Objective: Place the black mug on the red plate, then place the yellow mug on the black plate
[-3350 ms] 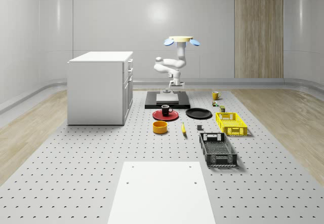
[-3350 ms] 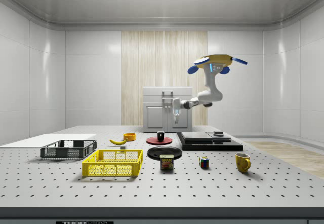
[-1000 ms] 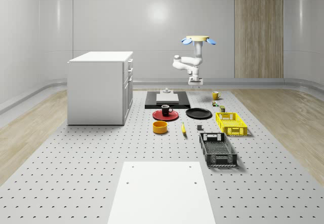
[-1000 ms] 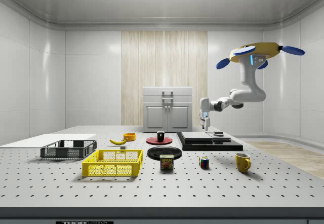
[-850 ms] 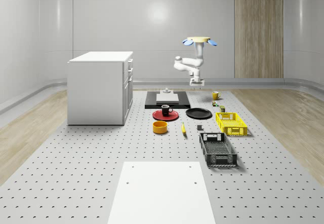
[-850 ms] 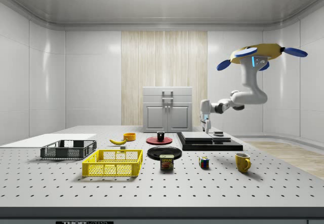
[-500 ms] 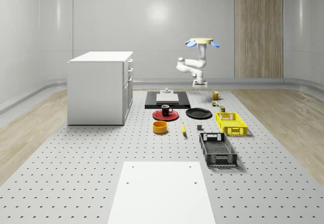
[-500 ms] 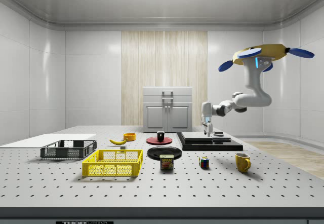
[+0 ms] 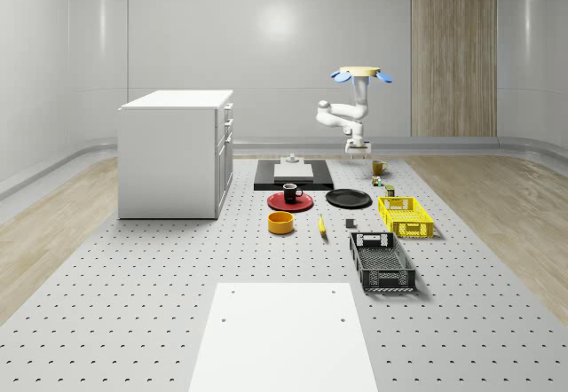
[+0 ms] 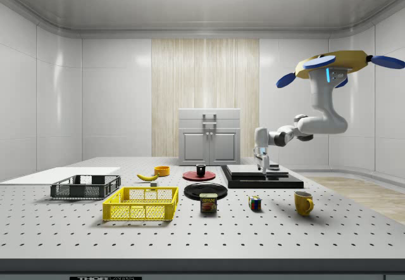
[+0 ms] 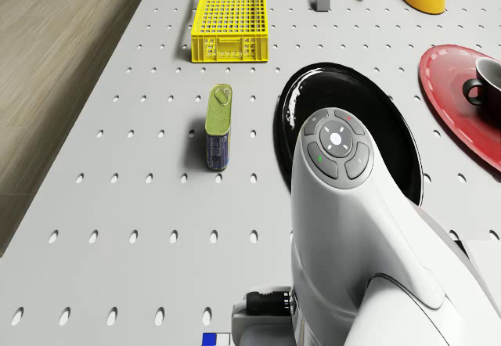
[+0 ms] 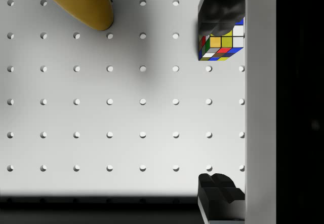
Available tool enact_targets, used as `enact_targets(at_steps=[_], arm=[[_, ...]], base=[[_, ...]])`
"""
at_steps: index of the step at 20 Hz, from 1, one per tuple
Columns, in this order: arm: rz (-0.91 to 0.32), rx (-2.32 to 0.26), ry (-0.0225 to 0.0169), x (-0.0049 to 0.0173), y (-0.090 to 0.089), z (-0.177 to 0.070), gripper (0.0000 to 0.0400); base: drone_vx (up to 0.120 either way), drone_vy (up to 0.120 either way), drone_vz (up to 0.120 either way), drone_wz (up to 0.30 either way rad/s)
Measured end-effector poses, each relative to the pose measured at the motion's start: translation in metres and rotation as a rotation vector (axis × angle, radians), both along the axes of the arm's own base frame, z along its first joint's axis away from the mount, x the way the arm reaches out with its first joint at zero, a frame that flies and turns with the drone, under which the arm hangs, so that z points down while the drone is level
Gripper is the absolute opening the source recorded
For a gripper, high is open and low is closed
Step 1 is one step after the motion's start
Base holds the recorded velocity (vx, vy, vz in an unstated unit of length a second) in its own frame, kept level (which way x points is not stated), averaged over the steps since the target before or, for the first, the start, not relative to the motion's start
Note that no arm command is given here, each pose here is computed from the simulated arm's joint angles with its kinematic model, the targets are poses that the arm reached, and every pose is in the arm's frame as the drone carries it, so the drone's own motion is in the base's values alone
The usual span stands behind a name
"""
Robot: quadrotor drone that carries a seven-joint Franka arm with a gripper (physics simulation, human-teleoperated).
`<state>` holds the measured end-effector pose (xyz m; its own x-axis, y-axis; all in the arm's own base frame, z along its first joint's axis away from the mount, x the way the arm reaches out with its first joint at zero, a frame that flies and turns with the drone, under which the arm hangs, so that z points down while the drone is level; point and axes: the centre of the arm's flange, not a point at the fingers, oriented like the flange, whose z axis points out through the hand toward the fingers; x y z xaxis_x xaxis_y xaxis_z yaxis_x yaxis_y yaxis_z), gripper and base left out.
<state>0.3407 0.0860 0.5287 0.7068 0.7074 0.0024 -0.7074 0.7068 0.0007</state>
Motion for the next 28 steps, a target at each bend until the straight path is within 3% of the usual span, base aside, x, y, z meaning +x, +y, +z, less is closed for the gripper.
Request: enact_targets(at_steps=[21,28], arm=[[0.0,0.0,0.0,0.0,0.0,0.0,0.04],[0.0,0.0,0.0,0.0,0.0,0.0,0.04]], base=[[-0.12,0.12,0.0,0.0],[-0.029,0.091,-0.046,0.0]])
